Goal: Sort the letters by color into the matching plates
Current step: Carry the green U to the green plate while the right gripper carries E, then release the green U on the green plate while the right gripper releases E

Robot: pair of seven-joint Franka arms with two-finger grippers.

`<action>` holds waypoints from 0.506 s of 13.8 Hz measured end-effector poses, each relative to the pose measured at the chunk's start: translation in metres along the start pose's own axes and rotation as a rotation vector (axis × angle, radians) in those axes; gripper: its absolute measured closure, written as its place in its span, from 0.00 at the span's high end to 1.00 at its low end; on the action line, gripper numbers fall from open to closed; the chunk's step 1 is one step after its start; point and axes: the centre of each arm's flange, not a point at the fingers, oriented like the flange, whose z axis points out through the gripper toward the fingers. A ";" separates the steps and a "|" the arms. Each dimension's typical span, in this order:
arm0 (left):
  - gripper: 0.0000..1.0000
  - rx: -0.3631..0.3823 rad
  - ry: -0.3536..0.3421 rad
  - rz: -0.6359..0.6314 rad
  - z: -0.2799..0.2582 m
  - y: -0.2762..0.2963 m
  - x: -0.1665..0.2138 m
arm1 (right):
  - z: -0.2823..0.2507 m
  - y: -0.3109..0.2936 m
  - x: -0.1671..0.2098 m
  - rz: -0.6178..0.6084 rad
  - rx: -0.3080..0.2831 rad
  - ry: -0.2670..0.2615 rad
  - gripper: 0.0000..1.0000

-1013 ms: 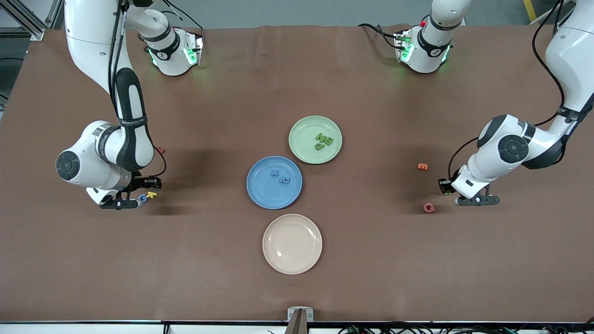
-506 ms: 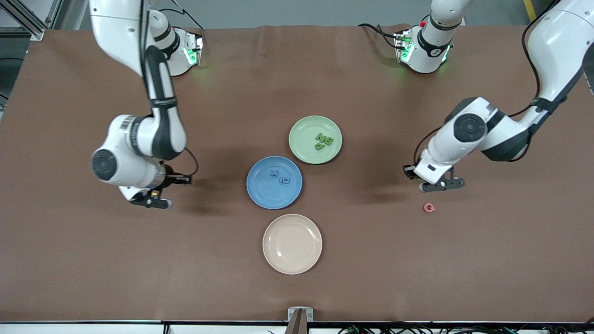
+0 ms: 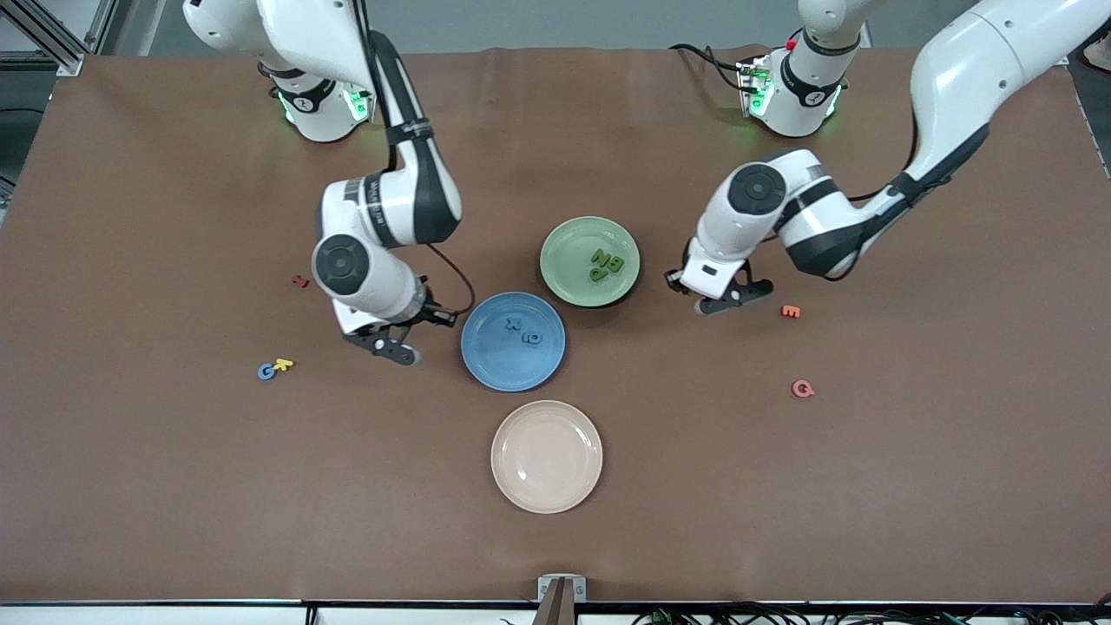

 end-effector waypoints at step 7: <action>0.26 -0.115 -0.037 -0.110 0.015 0.059 -0.079 | 0.041 -0.044 -0.008 0.056 0.015 0.051 0.44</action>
